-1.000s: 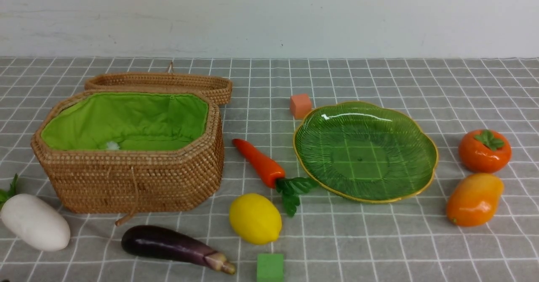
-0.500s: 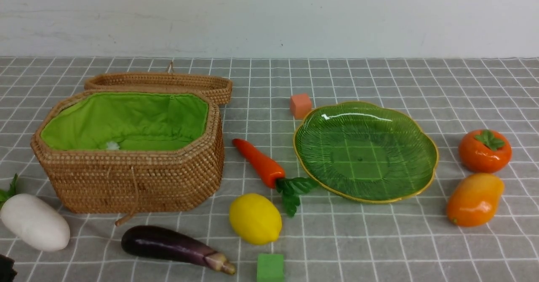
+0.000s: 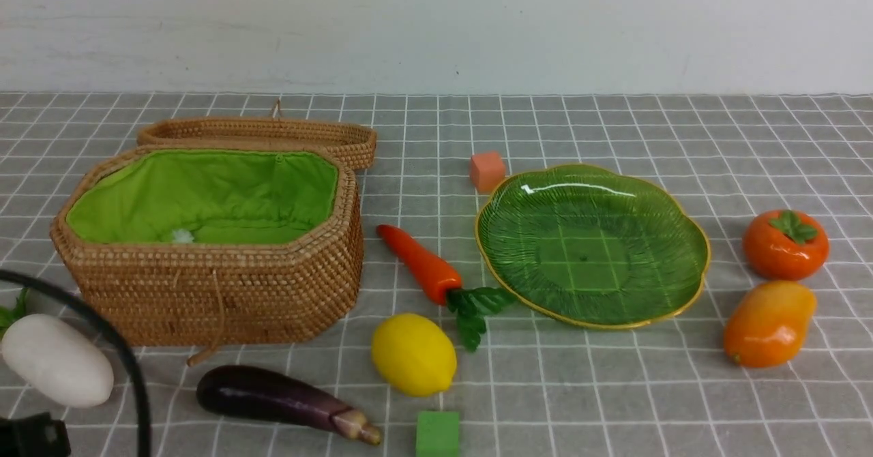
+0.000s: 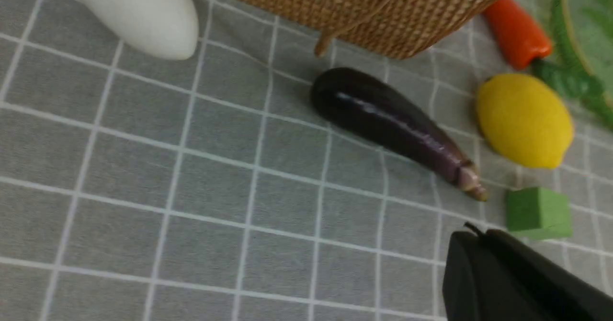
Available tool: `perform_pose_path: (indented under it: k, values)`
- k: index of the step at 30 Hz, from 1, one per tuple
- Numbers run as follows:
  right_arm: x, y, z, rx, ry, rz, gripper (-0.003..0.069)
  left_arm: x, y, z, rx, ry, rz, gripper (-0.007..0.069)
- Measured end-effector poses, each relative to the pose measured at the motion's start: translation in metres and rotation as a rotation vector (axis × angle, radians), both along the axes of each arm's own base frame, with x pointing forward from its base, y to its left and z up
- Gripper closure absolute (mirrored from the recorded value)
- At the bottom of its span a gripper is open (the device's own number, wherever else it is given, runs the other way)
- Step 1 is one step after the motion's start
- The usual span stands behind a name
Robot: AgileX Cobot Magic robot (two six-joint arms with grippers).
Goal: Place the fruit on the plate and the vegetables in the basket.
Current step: Take a daikon with your left arm and place it on the basket on the left.
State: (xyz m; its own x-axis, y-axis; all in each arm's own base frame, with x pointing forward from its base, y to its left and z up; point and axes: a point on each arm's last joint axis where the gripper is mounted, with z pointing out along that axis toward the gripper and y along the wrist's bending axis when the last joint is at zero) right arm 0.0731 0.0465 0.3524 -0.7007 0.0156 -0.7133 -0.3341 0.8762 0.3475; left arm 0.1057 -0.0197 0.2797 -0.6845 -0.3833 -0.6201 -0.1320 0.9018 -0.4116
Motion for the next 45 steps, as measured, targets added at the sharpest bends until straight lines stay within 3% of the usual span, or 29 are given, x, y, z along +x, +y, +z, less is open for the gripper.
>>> perform_pose_path:
  k: [2, 8, 15, 22, 25, 29, 35, 40, 45]
  values:
    - [0.008, 0.003, 0.017, -0.063, -0.002, 0.081, 0.0584, 0.027, 0.003, -0.007, 0.058, 0.073, 0.006, 0.0638]
    - [0.008, 0.01, 0.026, -0.075, -0.046, 0.187, 0.0583, 0.068, 0.012, -0.028, 0.099, 0.189, 0.1, 0.0638]
    - [0.007, 0.012, 0.026, -0.089, -0.056, 0.214, 0.0582, 0.097, 0.054, -0.05, -0.012, 0.285, 0.335, 0.0638]
    - [0.005, 0.014, 0.026, -0.09, -0.059, 0.249, 0.058, 0.112, 0.073, -0.064, -0.087, 0.267, 0.362, 0.0602]
    - [0.004, 0.015, 0.026, -0.102, -0.071, 0.275, 0.0576, 0.12, 0.076, -0.076, -0.084, 0.28, 0.353, 0.0509]
    - [0.004, 0.016, 0.027, -0.112, -0.089, 0.292, 0.0575, 0.133, 0.084, -0.09, -0.091, 0.259, 0.415, 0.0246]
    - [0.005, 0.016, 0.028, -0.104, -0.105, 0.289, 0.0572, 0.145, 0.094, -0.104, -0.111, 0.218, 0.516, 0.0011]
    - [0.008, 0.017, 0.031, -0.088, -0.144, 0.267, 0.0572, 0.152, 0.096, -0.12, -0.103, 0.243, 0.538, -0.0023]
    - [0.009, 0.017, 0.032, -0.077, -0.156, 0.262, 0.0571, 0.155, 0.096, -0.126, -0.052, 0.238, 0.506, 0.002]
